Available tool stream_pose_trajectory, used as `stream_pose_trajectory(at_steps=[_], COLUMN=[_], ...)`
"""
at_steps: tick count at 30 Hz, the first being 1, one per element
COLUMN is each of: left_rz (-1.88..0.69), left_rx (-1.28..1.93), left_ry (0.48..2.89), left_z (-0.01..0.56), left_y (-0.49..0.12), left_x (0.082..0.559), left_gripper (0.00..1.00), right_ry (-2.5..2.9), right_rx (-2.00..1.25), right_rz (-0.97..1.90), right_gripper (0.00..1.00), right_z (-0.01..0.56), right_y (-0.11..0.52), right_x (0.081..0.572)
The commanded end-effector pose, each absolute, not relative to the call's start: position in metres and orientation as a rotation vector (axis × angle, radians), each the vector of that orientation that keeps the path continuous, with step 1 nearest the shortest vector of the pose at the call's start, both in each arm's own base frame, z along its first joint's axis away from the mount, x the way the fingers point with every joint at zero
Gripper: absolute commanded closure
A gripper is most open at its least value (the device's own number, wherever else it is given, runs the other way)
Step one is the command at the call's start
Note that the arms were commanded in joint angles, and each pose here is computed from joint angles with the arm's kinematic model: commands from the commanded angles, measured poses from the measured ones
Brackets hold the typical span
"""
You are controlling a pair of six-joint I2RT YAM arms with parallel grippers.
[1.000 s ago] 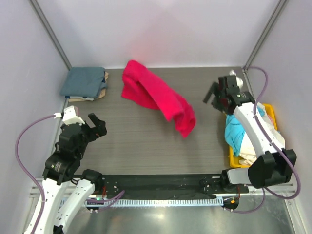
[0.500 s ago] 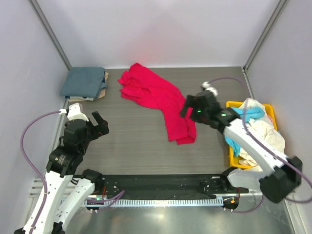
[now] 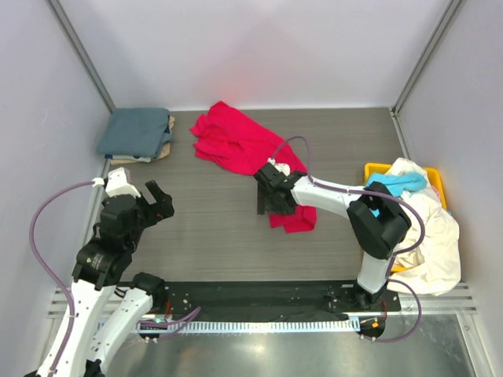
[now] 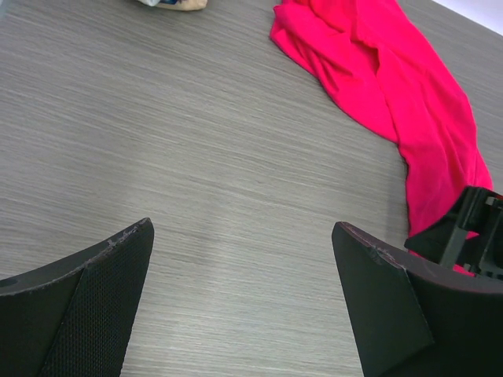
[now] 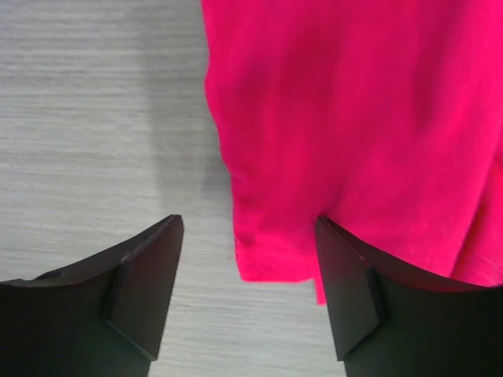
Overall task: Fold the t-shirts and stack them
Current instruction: Move the tshirt to the center of the board, then flatten the tshirt out
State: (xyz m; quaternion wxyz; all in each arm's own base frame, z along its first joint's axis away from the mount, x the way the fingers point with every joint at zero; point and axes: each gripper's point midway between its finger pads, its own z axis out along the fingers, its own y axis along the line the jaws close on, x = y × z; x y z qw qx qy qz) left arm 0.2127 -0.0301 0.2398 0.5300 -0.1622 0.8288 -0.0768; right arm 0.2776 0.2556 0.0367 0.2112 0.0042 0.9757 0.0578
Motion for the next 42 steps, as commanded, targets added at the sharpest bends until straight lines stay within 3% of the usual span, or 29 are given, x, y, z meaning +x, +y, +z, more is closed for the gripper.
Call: stream_pose_trajectory(at_steps=[1,6,11,13,15,21,26,31,36,40,42], left_rz=[-0.181,-0.178,-0.178,-0.175,-0.167,-0.140,-0.198,-0.250,-0.402,-0.427,-0.464], left_rx=[-0.403,-0.404,-0.406,-0.410,-0.413,-0.428,-0.475,-0.570,-0.584,-0.586,-0.581], left_ry=[1.945,1.944,1.942,1.939,1.941,1.932,1.910,1.838,1.889,2.022,2.033], left_z=[0.248,0.249,0.249,0.249,0.248,0.255,0.273,0.280,0.240,0.195,0.192], left_y=[-0.026,-0.026,-0.026,-0.025,-0.024,-0.022,-0.038,-0.056,-0.108,-0.143,-0.159], left_x=[0.211,0.210,0.210,0.211,0.211,0.219,0.254,0.315,0.397,0.455,0.477], left_gripper=[0.04,0.04,0.04,0.04,0.04,0.04,0.05,0.07,0.11,0.25,0.25], right_ry=[2.660,2.724,2.770,2.774,2.756,2.456,2.133,2.072,2.138,2.145,2.148], right_rx=[-0.024,-0.053,-0.060,-0.065,-0.077,0.045,0.293,0.359,0.345,0.338,0.324], right_rz=[0.147,-0.021,-0.104,-0.131,-0.138,-0.227,-0.211,-0.156,-0.150,-0.098,-0.087], right_gripper=[0.28,0.41,0.70,0.88,0.99,0.99,0.99,0.99,0.99,0.99,0.99], right_z=[0.046,0.015,-0.006,-0.010,-0.002,0.123,0.237,0.241,0.211,0.207,0.207], right_y=[0.270,0.255,0.238,0.232,0.230,0.195,0.119,0.084,0.085,0.088,0.088], right_x=[0.293,0.279,0.262,0.258,0.261,0.290,0.268,0.241,0.231,0.228,0.227])
